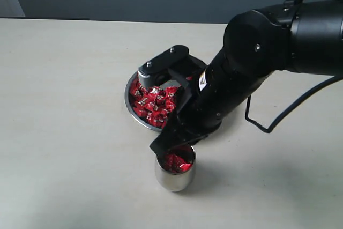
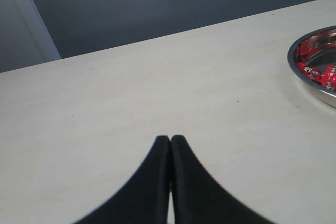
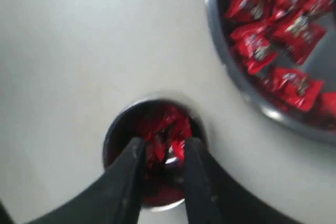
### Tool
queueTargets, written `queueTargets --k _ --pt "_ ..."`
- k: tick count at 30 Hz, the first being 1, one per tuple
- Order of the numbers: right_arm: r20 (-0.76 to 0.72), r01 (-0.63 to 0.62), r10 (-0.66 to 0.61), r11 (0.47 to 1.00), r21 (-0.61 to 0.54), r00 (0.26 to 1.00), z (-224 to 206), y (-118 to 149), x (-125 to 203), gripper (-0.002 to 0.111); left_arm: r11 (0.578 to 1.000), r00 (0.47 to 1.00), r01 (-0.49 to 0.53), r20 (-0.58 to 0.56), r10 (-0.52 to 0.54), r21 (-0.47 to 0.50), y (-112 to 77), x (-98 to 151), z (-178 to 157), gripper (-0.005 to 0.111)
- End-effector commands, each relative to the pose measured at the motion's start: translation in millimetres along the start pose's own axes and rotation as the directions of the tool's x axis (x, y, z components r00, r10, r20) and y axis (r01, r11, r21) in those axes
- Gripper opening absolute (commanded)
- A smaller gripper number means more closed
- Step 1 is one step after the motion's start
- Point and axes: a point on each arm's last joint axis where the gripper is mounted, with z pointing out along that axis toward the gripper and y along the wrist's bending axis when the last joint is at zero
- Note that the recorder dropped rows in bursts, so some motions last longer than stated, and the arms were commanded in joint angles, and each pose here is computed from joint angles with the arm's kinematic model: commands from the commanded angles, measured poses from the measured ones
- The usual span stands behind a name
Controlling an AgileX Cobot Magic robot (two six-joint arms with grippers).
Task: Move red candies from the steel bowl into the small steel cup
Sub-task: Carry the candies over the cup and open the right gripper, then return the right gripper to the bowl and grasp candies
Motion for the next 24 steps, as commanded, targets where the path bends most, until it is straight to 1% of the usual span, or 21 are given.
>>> queueTargets --k 1,4,7,9,10,12,15,20,24 --pt "0.178 -0.073 0.052 0.990 0.119 0.983 -0.3 -25.6 -14.9 0.026 1.000 1.000 0.006 0.012 -0.006 0.000 0.0 -1.1 -0.4 0.000" --pt "0.224 -0.143 0.106 0.977 0.156 0.969 4.6 -49.7 -17.6 0.026 1.000 1.000 0.006 0.012 -0.006 0.000 0.0 -1.1 -0.4 0.000" --pt "0.226 -0.206 0.164 0.963 0.177 0.960 12.8 -73.9 -15.0 0.026 1.000 1.000 0.006 0.012 -0.006 0.000 0.0 -1.1 -0.4 0.000" --pt "0.224 -0.227 0.183 0.956 0.187 0.957 18.4 -84.9 -13.4 0.027 1.000 1.000 0.006 0.012 -0.006 0.000 0.0 -1.1 -0.4 0.000" --pt "0.221 -0.229 0.186 0.955 0.190 0.957 21.0 -87.7 -13.8 0.028 1.000 1.000 0.006 0.012 -0.006 0.000 0.0 -1.1 -0.4 0.000" --pt "0.204 -0.194 0.153 0.961 0.199 0.967 24.8 -91.0 -16.7 0.032 1.000 1.000 0.006 0.012 -0.006 0.000 0.0 -1.1 -0.4 0.000" --pt "0.215 -0.182 0.139 0.964 0.195 0.967 30.8 -95.2 -31.1 0.041 1.000 1.000 0.006 0.012 -0.006 0.000 0.0 -1.1 -0.4 0.000" --pt "0.166 -0.181 0.151 0.965 0.188 0.975 57.7 -106.4 -51.6 0.041 1.000 1.000 0.006 0.012 -0.006 0.000 0.0 -1.1 -0.4 0.000" --pt "0.095 -0.182 0.167 0.967 0.180 0.981 83.0 -113.0 -54.8 0.041 1.000 1.000 0.006 0.012 -0.006 0.000 0.0 -1.1 -0.4 0.000"
